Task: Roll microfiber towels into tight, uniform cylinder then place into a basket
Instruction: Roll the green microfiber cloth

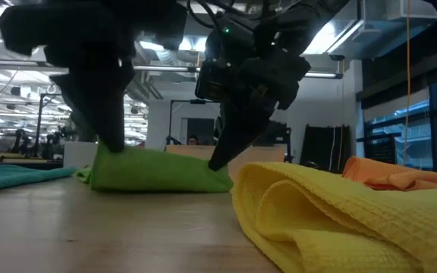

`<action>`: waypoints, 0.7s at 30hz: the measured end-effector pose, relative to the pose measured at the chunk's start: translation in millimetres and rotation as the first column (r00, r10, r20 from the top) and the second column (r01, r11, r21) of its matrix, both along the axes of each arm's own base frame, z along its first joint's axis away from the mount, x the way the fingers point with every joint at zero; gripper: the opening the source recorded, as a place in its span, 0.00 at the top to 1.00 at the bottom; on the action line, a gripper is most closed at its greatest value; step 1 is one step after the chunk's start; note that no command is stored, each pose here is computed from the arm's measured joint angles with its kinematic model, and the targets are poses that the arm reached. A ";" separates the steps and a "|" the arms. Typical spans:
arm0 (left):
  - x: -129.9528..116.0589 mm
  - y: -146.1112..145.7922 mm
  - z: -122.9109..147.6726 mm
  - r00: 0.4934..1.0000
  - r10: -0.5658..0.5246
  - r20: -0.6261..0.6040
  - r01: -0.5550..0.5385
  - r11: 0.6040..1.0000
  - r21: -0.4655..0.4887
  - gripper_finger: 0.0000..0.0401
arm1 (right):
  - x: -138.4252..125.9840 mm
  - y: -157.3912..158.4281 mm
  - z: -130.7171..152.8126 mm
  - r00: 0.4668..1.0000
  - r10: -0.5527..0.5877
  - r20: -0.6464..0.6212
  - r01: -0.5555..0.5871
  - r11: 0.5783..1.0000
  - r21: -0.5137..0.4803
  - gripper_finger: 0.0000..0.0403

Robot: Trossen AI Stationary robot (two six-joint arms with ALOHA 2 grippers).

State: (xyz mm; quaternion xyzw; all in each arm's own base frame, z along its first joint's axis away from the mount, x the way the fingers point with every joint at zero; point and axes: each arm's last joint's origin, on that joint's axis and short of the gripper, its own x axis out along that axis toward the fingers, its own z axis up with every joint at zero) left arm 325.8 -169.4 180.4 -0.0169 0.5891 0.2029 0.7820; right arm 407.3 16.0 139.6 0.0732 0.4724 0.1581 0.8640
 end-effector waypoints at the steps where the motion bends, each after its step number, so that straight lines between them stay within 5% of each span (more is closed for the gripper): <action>1: 0.7 1.1 1.6 1.000 0.011 -0.001 -0.011 1.000 0.001 1.00 | 0.0 0.0 0.0 1.000 0.000 0.000 0.000 1.000 0.000 0.99; 11: 2.9 17.2 -3.2 0.989 0.109 -0.105 -0.122 0.985 -0.126 1.00 | -1.1 -1.7 0.8 0.999 0.049 -0.008 -0.048 0.993 0.106 0.99; 21: 9.7 16.6 -14.0 0.997 0.001 -0.084 -0.024 0.963 -0.269 1.00 | 0.3 -9.8 1.0 0.999 0.031 0.006 -0.032 0.993 0.111 0.99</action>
